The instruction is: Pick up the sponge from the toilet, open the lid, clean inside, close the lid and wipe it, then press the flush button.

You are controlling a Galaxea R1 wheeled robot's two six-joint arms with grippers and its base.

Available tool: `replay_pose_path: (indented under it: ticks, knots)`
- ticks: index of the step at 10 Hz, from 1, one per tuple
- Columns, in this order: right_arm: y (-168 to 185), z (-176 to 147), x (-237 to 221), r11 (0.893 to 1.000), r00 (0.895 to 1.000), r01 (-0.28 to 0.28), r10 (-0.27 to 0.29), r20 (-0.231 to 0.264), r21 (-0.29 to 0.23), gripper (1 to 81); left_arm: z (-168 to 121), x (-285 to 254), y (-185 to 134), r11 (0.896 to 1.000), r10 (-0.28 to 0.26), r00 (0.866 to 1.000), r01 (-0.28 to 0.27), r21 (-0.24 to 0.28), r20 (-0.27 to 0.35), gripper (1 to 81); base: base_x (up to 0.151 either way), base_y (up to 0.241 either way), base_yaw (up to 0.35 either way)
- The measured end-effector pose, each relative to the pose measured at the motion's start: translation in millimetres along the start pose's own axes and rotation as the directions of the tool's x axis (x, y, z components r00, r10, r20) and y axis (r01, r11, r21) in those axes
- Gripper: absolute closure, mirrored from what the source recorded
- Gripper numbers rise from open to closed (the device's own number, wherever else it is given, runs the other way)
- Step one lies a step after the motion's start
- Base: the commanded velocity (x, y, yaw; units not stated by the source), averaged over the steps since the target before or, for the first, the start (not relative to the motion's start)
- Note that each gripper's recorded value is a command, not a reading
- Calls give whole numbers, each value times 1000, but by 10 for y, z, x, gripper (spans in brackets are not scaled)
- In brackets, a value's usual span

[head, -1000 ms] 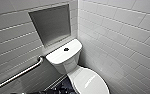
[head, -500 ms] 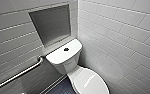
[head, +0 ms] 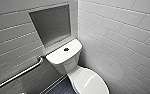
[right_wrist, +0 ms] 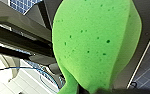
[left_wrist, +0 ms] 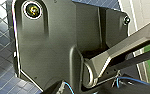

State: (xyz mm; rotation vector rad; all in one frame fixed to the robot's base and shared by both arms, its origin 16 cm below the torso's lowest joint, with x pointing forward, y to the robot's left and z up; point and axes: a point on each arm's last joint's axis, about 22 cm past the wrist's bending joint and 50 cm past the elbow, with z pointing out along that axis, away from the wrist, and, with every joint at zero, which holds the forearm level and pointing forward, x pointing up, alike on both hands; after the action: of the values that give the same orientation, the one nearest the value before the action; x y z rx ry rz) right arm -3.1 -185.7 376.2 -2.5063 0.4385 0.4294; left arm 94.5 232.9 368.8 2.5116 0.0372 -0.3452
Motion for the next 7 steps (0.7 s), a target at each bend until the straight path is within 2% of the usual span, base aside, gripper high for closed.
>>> replay_pose_path:
  ticks: [1, 3, 5, 7]
  knots:
    - [9, -141, 125, 1000, 1000, 6, -6, -12, 9, 811, 96, -147, 30, 1000, 20, 1000, -20, 1, 7, 10, 0, 0, 0]
    - [141, -490, 412, 1000, 999, 18, -18, -47, 2, 811, 370, -245, 288, 998, 52, 999, -52, -29, 0, 10, 0, 0, 0]
    - [199, -901, 756, 999, 995, 36, -35, -89, 1, 811, 473, -280, 240, 998, 57, 998, -57, -9, -1, 10, 0, 0, 0]
    - [-61, -1216, 1211, 996, 987, 73, -66, -147, 46, 811, 572, -319, 225, 998, 56, 998, -56, 5, 6, 10, 0, 0, 0]
